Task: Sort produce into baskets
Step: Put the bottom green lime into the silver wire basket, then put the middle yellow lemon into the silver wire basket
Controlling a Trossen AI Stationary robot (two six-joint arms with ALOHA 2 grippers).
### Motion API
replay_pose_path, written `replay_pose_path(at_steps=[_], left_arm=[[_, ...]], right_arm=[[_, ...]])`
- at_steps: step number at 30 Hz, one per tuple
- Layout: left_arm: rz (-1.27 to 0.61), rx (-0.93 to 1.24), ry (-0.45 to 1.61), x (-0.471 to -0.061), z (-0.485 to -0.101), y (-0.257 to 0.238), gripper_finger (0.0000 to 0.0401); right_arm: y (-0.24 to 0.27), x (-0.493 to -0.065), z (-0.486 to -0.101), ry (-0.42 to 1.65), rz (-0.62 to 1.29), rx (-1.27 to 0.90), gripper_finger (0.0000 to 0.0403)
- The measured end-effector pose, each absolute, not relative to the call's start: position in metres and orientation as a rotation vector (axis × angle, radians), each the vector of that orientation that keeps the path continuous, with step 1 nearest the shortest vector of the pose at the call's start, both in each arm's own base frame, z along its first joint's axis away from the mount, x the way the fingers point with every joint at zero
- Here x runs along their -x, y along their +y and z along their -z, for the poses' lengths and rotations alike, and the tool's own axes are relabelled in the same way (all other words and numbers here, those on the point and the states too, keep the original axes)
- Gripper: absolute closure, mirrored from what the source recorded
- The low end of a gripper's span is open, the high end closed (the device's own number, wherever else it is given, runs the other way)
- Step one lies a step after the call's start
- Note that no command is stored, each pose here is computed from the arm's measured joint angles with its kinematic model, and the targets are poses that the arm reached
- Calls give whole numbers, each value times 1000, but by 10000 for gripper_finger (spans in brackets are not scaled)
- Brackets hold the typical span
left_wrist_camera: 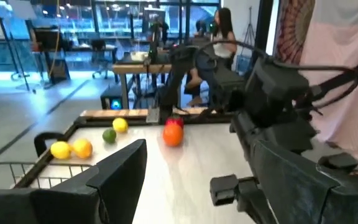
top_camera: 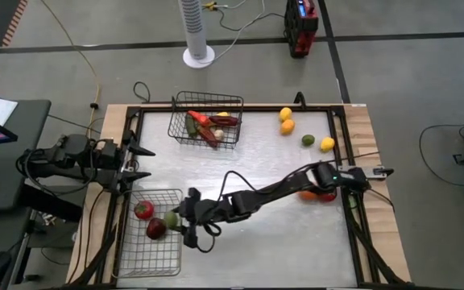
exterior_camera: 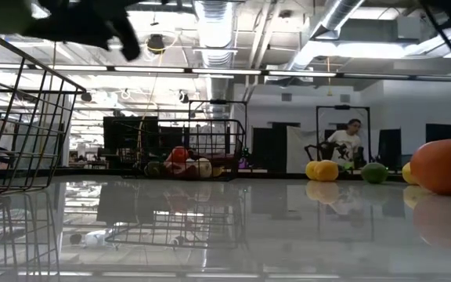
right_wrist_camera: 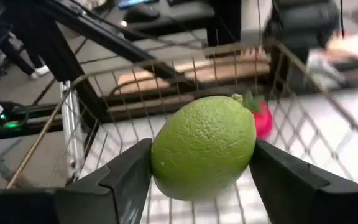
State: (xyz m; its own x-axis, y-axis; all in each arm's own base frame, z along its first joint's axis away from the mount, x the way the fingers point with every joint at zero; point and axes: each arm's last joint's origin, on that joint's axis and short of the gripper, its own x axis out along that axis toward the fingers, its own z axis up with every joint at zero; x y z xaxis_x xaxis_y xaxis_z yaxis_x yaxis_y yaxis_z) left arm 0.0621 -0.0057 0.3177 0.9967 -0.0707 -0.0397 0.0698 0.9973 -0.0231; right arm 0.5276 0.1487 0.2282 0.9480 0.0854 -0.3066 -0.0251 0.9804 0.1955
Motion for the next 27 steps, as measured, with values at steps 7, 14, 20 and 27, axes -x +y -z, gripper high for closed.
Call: replay_pose_path(at_steps=[7, 14, 20, 27], left_arm=[[73, 33, 50, -61, -316, -6, 122], [76, 33, 55, -61, -316, -6, 122], [75, 31, 54, -61, -316, -6, 122], [75, 30, 65, -61, -315, -6, 122]], right_arm=[[136, -546, -222, 319, -108, -165, 122], [123, -546, -213, 420, -65, -210, 92], [123, -545, -212, 432, -61, -213, 47], [119, -534, -232, 480, -8, -196, 40]])
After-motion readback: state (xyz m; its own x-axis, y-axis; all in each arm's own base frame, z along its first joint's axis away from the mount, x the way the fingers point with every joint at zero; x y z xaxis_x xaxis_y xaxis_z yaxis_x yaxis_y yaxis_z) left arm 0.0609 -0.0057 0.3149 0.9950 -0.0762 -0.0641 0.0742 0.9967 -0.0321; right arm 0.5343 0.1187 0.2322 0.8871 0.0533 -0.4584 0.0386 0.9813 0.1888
